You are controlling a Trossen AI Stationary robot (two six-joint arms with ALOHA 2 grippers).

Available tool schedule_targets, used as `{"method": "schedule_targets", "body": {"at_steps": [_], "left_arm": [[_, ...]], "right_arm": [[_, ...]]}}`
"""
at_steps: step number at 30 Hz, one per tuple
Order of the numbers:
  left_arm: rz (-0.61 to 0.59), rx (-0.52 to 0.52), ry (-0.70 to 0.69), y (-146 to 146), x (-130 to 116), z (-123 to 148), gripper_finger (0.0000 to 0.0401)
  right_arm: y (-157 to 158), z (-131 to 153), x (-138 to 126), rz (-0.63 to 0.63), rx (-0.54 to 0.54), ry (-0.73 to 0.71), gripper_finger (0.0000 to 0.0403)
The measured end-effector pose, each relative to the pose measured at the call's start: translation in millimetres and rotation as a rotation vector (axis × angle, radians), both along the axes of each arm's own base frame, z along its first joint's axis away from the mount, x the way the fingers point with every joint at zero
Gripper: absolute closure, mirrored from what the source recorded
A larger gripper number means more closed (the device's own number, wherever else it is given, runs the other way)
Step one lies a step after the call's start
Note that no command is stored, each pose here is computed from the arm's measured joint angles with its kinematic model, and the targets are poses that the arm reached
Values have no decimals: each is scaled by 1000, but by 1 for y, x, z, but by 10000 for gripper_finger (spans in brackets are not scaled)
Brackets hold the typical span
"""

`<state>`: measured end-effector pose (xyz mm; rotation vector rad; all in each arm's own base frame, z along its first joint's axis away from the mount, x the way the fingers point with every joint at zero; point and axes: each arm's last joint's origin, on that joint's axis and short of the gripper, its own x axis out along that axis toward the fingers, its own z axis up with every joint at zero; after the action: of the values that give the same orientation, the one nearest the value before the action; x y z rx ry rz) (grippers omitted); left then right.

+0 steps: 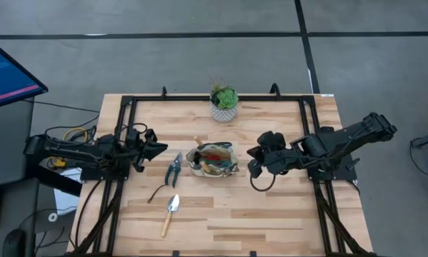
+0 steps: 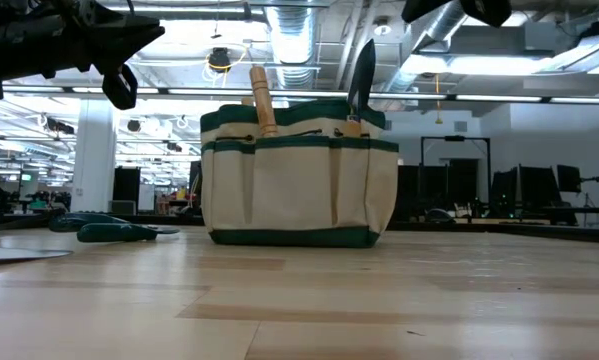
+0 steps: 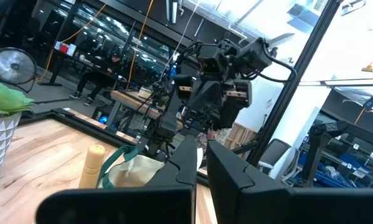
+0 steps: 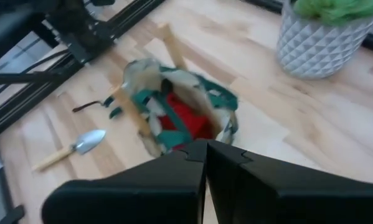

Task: Pick & Place Garden tools in Gardening bag
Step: Put the trowel into the gardening bag

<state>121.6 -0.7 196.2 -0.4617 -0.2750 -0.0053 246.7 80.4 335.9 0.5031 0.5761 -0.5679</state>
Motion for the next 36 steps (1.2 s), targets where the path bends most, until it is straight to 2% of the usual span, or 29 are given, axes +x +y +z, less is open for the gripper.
{"method": "schedule_targets", "body": {"at_steps": [2,7,14,17,21,25,30,33,36], "left_arm": [[-9,-30,-17,0,0,1,393],[-68,-232,-70,0,-2,5,393],[-71,-291,-141,1,-4,11,393],[-83,-291,-208,1,-6,17,393],[-88,-286,-253,1,-9,21,393],[-88,-285,-250,1,-8,21,393],[-86,-284,-243,1,-8,20,393],[-86,-284,-244,1,-8,20,393],[-86,-283,-244,1,-8,20,393]], "right_arm": [[5,0,-1,22,28,1,403],[20,-1,-7,84,62,5,403],[32,-1,-7,142,56,-7,403],[43,-7,7,266,6,-2,403],[46,-20,45,527,-58,-16,403],[30,-39,86,670,-100,41,392],[12,-41,132,913,-227,62,343],[15,-41,157,1047,-342,88,312],[26,-43,179,1142,-367,104,285]]}}
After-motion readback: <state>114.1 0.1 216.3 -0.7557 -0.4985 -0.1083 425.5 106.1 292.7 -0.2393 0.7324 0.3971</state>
